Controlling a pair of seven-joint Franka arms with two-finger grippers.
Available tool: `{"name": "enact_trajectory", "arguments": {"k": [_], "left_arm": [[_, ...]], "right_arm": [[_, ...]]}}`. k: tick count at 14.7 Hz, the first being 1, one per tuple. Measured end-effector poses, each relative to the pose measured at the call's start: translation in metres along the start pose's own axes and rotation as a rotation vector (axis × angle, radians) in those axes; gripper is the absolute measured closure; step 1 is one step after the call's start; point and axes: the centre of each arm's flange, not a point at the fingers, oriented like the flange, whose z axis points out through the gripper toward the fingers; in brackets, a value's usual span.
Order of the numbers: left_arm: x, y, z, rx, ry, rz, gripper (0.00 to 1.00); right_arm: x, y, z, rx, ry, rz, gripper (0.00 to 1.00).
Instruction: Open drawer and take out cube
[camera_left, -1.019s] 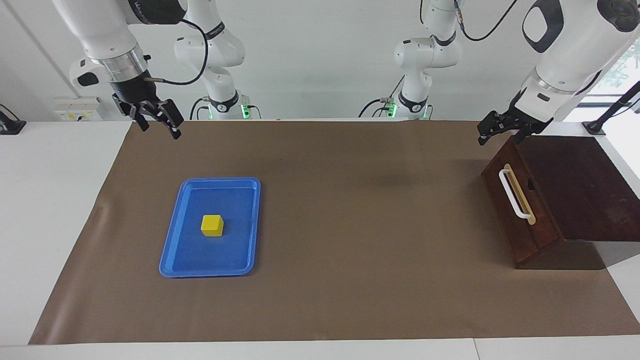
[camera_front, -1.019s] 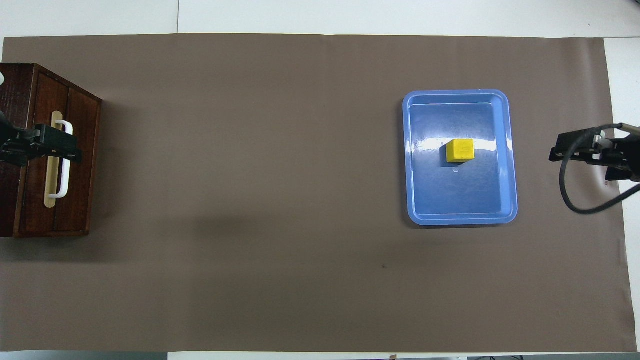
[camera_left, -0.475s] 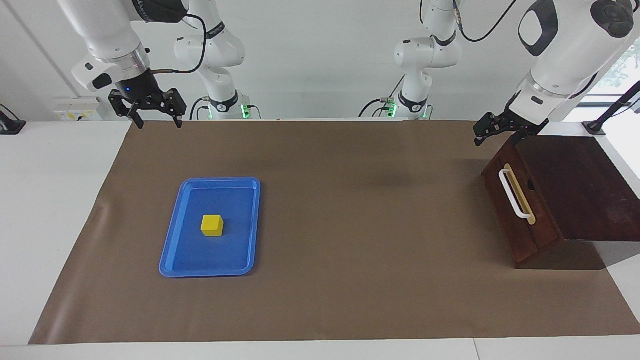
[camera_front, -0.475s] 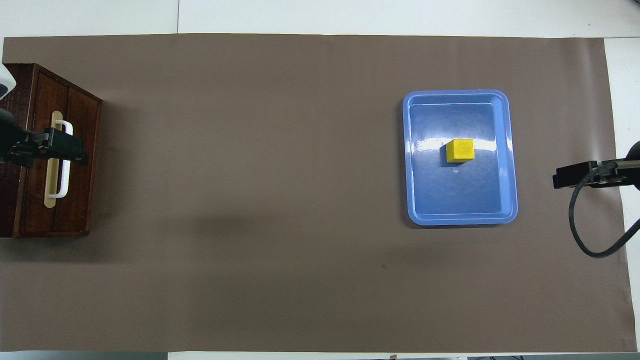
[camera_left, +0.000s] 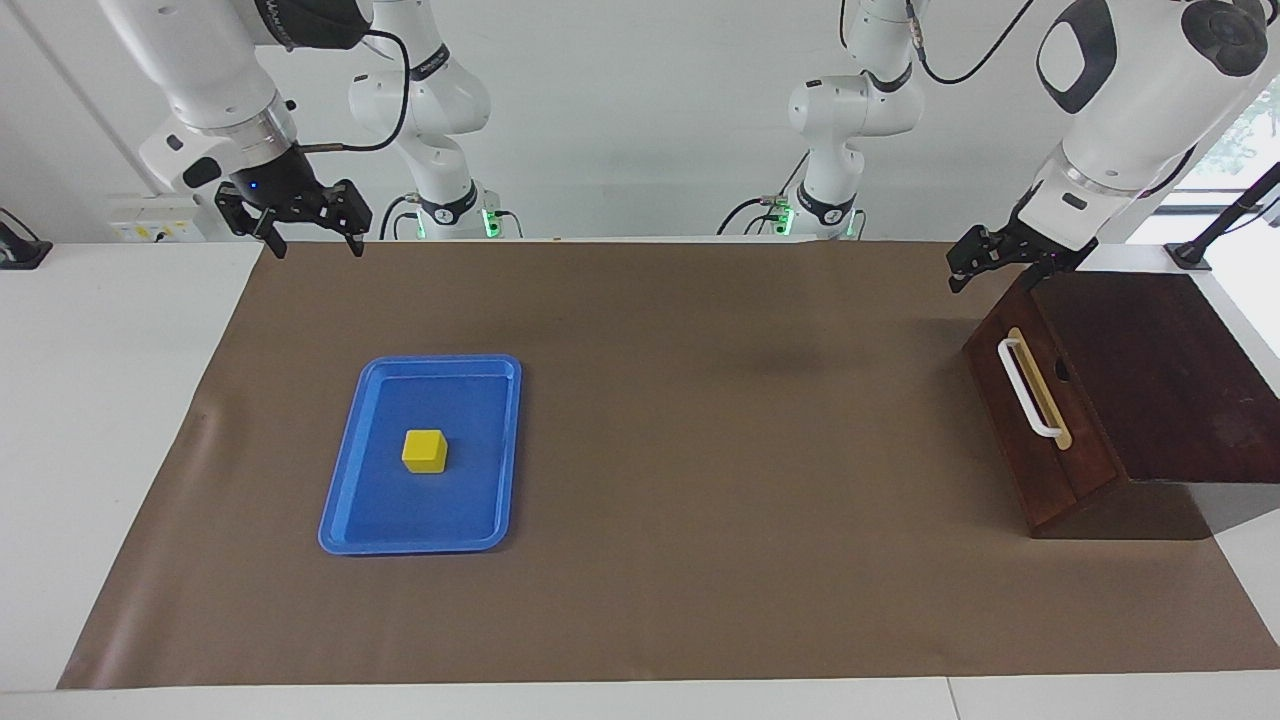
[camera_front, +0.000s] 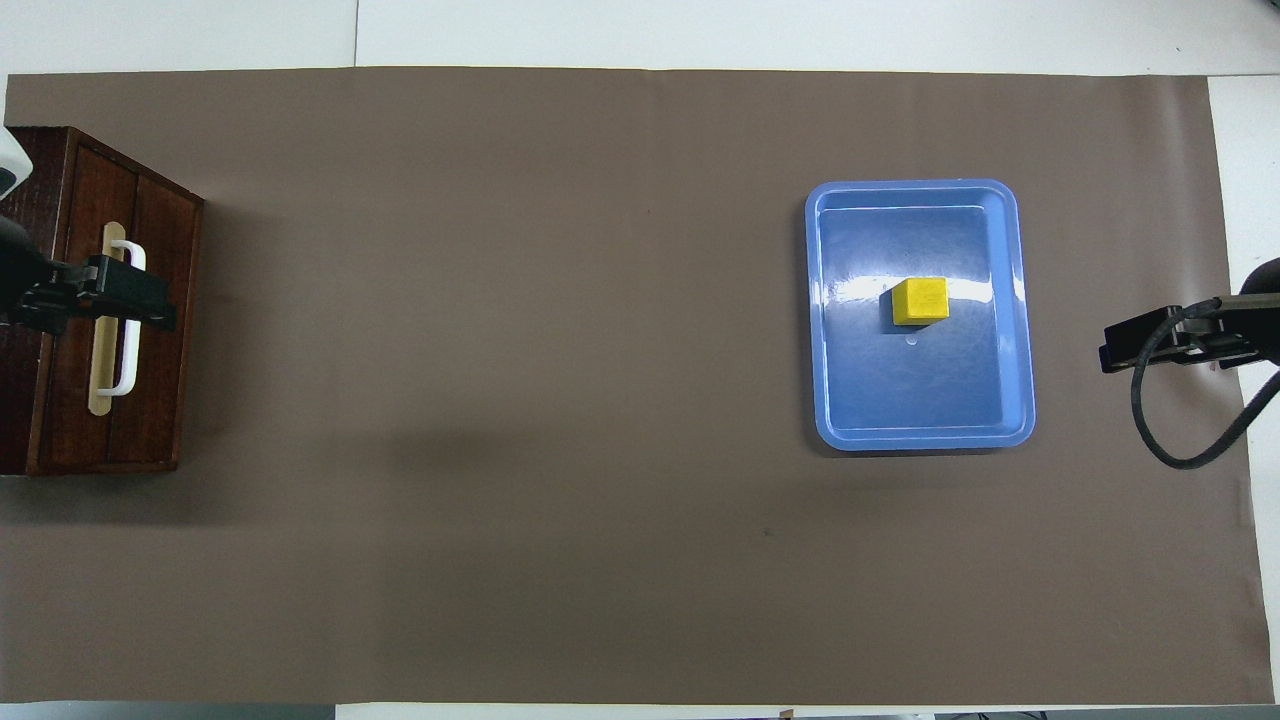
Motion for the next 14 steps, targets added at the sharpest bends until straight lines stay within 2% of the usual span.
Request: {"name": "enact_trajectory", "arguments": {"k": [7, 11, 14], "left_arm": [[0.0001, -0.0002, -0.0001, 0.000, 0.001, 0.000, 0.00], [0.0001, -0.0002, -0.0001, 0.000, 0.001, 0.000, 0.00], [0.0001, -0.0003, -0.0001, 0.000, 0.001, 0.000, 0.00]], "right_arm": [[0.0003, 0.0040, 0.0087, 0.001, -0.004, 0.037, 0.00], [0.0035, 0.0057, 0.0046, 0.001, 0.035, 0.071, 0.00], [0.0041, 0.0061, 0.0042, 0.002, 0.041, 0.074, 0.00]]}}
